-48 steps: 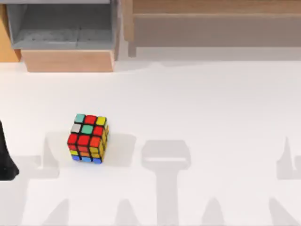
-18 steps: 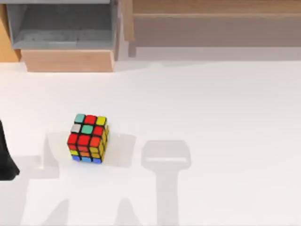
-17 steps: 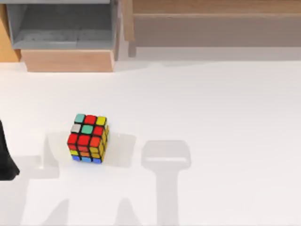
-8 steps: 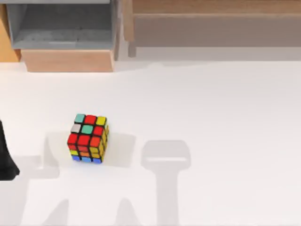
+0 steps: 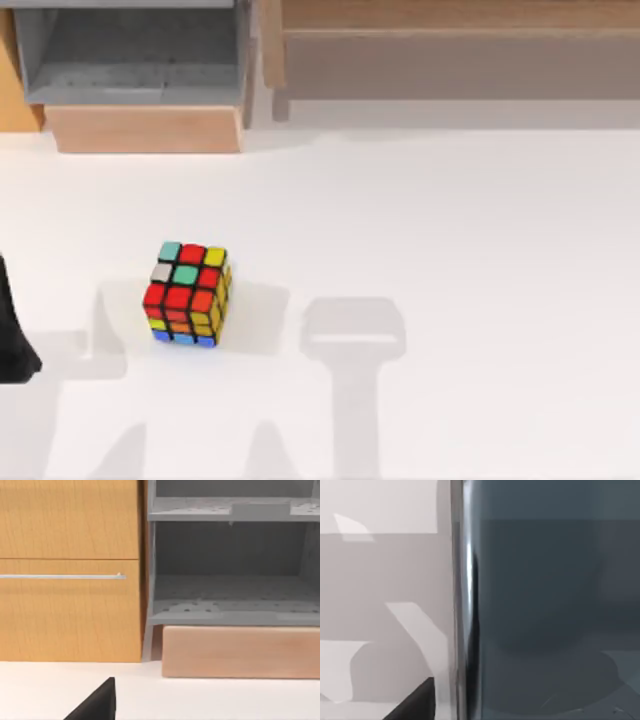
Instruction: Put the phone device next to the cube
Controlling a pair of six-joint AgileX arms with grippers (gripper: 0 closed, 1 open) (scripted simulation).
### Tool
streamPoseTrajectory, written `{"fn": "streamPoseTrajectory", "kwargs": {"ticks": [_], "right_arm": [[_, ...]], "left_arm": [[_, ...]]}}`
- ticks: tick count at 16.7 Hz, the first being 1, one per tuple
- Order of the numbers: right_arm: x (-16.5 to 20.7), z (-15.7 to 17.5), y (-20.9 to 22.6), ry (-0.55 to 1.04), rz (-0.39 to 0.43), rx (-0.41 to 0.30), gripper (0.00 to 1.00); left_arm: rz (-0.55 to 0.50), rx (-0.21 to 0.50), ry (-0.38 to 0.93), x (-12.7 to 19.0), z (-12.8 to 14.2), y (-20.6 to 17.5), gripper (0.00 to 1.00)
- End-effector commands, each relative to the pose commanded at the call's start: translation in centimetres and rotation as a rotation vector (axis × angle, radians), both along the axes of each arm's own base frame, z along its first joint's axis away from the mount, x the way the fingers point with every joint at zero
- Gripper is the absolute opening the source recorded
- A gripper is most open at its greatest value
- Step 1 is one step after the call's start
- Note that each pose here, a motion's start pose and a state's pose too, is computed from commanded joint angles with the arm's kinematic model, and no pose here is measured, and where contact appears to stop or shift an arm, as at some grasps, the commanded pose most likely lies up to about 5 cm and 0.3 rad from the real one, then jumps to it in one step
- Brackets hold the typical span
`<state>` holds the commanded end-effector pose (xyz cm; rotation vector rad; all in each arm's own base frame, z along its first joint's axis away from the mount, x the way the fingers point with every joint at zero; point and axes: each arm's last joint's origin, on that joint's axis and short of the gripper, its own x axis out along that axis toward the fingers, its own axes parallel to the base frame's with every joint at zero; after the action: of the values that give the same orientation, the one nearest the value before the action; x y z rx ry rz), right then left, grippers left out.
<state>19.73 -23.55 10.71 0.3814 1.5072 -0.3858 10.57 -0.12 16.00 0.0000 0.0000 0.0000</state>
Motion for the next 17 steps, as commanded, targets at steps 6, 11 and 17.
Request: {"fn": "streamPoseTrajectory", "kwargs": {"ticks": [6,11,17], "right_arm": [[0.00,0.00,0.00,0.000,0.000,0.000,0.32],[0.00,0.00,0.00,0.000,0.000,0.000,0.00],[0.00,0.00,0.00,0.000,0.000,0.000,0.00]], "left_arm": [[0.000,0.000,0.000,0.00,0.00,0.00,1.00],[0.000,0.000,0.000,0.00,0.00,0.00,1.00],[0.000,0.000,0.000,0.00,0.00,0.00,1.00]]}}
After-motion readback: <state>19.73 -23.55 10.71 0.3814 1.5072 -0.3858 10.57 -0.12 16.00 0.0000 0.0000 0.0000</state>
